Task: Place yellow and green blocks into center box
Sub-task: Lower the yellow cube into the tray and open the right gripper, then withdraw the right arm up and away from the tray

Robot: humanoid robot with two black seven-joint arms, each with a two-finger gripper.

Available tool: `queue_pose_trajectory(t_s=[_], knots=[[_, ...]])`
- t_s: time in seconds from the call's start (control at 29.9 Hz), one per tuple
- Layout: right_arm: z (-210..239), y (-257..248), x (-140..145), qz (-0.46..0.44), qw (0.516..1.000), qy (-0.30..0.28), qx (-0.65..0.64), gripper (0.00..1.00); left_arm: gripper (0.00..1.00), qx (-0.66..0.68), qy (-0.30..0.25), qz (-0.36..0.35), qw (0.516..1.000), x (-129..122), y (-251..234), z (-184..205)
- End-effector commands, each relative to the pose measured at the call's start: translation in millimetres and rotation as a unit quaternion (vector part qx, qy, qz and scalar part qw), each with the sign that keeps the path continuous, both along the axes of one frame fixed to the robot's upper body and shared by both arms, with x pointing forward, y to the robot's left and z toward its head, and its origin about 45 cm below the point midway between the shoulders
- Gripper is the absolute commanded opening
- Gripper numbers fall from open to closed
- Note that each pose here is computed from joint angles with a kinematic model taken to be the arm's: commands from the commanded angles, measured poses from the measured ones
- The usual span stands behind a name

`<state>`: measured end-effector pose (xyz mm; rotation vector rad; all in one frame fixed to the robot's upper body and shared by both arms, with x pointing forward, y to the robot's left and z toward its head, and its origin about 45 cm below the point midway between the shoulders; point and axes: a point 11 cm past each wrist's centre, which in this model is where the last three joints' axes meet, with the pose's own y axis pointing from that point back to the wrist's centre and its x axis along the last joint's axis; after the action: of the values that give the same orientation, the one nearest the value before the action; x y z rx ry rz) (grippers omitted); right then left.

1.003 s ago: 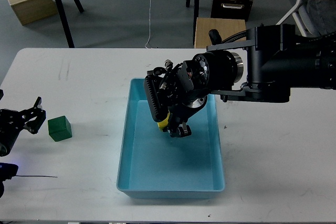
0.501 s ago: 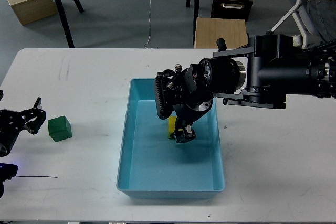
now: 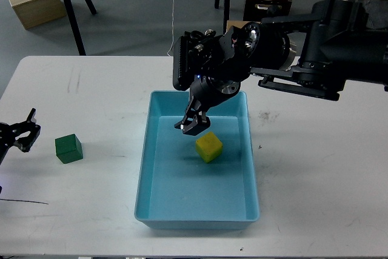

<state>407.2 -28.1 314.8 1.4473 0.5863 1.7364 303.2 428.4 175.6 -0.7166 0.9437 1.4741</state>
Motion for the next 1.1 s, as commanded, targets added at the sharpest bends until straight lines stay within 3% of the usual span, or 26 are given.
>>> queue_pose_trajectory(t_s=[0.0,0.13,0.27,0.43,0.67,0.77,0.9,1.07], knots=[[47.9,10.7,17.5,-0.03,0.995,-0.014,0.091,0.97,1.0,0.101,-0.033,-0.004,0.994,15.0,39.2,31.1],[79.9,19.1,33.2,-0.063,0.981,-0.007,0.184,0.97,1.0,0.192,-0.072,0.049,0.978,35.5,98.9,76.8],[81.5,58.6,15.8,-0.059,0.949,0.08,0.298,0.97,1.0,0.263,-0.125,0.133,0.947,50.2,160.5,142.5],[94.1,46.7,22.7,-0.093,0.884,0.156,0.43,0.97,1.0,0.332,-0.147,0.151,0.919,54.6,183.8,182.9],[82.2,20.1,36.8,-0.138,0.778,0.171,0.588,0.97,1.0,0.513,-0.155,0.21,0.818,44.2,235.8,285.0],[83.6,5.5,44.3,-0.167,0.715,0.188,0.652,0.97,1.0,0.565,-0.147,0.218,0.782,44.0,240.3,315.4],[87.6,-18.0,64.0,-0.25,0.625,0.194,0.714,0.98,1.0,0.61,-0.161,0.186,0.753,62.5,218.6,348.0],[74.2,-29.8,66.0,-0.285,0.577,0.217,0.734,0.99,1.0,0.654,-0.162,0.117,0.73,102.2,176.5,347.6]])
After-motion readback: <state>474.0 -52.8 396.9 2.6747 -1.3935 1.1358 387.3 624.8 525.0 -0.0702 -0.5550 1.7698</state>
